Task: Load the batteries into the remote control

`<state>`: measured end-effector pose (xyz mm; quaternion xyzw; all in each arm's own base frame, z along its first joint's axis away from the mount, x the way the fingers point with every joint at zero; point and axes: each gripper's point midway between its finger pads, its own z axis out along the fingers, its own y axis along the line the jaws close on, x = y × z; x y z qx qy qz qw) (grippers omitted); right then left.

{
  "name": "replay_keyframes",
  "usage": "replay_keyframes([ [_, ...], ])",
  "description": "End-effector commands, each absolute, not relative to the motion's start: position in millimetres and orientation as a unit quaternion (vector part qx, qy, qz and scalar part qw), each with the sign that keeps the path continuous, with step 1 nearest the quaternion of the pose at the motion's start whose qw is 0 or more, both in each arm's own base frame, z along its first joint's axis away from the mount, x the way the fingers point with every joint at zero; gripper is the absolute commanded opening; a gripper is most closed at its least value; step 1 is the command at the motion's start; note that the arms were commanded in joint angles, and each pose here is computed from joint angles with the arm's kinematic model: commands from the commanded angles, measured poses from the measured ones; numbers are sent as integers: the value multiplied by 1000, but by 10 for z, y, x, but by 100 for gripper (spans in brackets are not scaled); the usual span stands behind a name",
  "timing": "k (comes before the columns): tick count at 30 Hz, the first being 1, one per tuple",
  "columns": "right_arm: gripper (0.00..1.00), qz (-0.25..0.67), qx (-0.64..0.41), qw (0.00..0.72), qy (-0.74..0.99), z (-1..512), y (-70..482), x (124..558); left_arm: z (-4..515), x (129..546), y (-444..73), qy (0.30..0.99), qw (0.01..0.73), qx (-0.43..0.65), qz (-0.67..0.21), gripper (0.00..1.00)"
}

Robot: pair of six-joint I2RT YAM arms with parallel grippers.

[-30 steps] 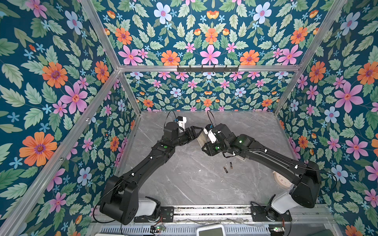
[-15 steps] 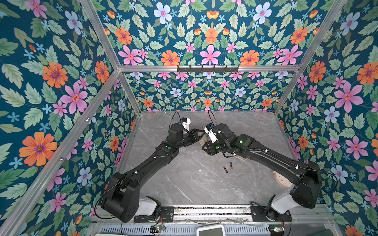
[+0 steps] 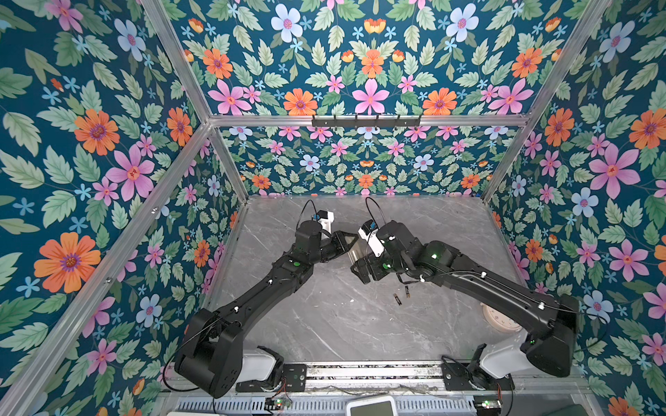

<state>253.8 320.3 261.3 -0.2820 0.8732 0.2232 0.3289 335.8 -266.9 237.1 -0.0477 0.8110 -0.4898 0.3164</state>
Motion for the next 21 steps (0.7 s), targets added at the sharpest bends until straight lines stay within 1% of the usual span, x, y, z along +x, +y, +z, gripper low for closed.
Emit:
replay_keyframes([
  [1, 99, 171, -326, 335, 867, 2656, 2866, 2390, 2395, 3425, -2659, 821, 327, -39, -466, 0],
  [3, 99, 157, -345, 345, 859, 2718, 2681, 2272, 2375, 3458, -2714, 831, 310, -33, -461, 0],
  [5, 99, 144, -366, 357, 847, 2803, 2513, 2174, 2345, 3468, -2810, 845, 275, -23, -458, 0],
  [7, 99, 132, -382, 373, 835, 2887, 2391, 2113, 2346, 3412, -2955, 849, 242, 8, -470, 0],
  [10, 99, 125, -413, 406, 806, 2874, 2329, 2070, 2284, 3263, -3034, 856, 206, 51, -471, 0],
  [14, 99, 130, -443, 438, 771, 2832, 2356, 2037, 2353, 3049, -3040, 846, 181, 68, -496, 0],
  [16, 99, 143, -464, 447, 751, 2794, 2453, 2019, 2407, 2968, -3039, 841, 173, 75, -506, 0],
  [21, 99, 147, -498, 440, 732, 2802, 2668, 2089, 2332, 2899, -3137, 835, 132, 97, -525, 0],
])
